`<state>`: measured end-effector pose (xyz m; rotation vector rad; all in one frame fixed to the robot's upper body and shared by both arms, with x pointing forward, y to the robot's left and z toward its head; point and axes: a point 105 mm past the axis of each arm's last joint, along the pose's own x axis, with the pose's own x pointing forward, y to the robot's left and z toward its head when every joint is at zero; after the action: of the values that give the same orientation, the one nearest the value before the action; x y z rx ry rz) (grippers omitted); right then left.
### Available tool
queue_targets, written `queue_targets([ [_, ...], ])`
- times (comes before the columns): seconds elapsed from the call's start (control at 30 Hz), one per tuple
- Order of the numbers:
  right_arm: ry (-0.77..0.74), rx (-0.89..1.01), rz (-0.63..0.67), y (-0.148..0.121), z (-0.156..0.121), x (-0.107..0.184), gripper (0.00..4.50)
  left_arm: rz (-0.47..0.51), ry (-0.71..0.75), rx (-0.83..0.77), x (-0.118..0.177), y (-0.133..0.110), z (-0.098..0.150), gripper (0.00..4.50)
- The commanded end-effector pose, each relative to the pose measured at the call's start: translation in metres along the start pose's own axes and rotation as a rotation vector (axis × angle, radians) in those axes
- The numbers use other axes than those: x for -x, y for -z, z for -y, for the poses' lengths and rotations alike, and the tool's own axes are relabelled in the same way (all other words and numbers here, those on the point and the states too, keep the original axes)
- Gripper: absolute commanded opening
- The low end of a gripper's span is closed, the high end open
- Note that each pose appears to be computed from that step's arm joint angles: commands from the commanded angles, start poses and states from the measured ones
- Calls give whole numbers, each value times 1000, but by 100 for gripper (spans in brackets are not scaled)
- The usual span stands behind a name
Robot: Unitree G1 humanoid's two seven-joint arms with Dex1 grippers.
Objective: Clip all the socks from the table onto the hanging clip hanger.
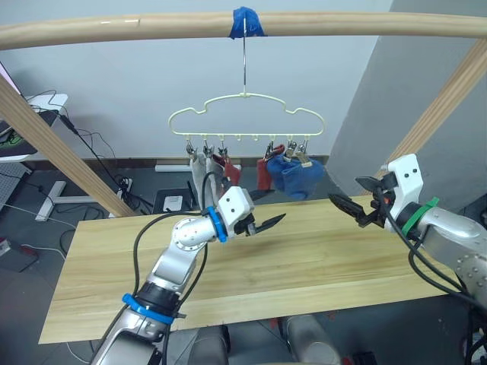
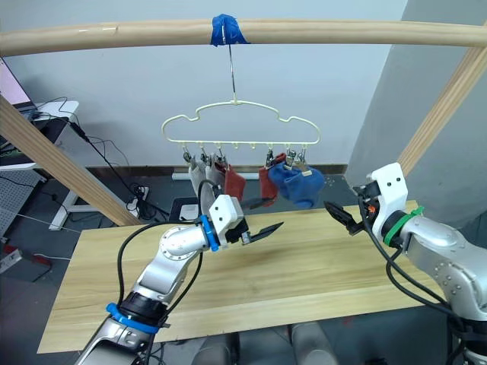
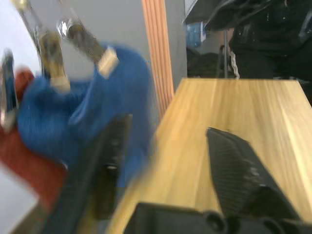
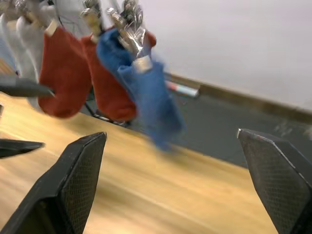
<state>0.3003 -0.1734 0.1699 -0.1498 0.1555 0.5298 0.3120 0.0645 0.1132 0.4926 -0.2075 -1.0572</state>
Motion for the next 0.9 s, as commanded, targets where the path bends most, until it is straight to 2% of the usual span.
queue_targets([
  [0.03,10,100,80,-7,-4,-1,450,-31,-57,16,24,0,-15,409],
  [0.1,22,132,99,-4,-6,-3,450,-81,-122,102,48,10,-22,443],
  [0.2,14,236,129,5,-10,-2,450,-131,-284,348,97,21,-31,443],
  [0.23,7,241,144,7,-13,-2,450,-170,-333,362,114,26,-33,443],
  [0.3,-17,241,144,18,-18,-4,450,-319,-418,377,149,44,-32,443],
  [0.47,-41,248,90,41,-23,-8,450,-451,-522,397,191,57,-30,443],
  [0.57,-12,203,25,60,-18,-10,450,-492,-538,391,199,64,-22,443],
  [0.67,47,181,-3,71,-9,-10,450,-444,-553,460,194,69,-18,443],
  [0.73,92,183,-6,73,1,-6,450,-452,-557,434,188,71,-20,443],
  [0.83,160,155,-7,74,12,-3,450,-410,-561,444,182,69,-25,443],
  [0.9,175,168,-15,76,23,4,450,-406,-559,441,172,68,-21,443],
])
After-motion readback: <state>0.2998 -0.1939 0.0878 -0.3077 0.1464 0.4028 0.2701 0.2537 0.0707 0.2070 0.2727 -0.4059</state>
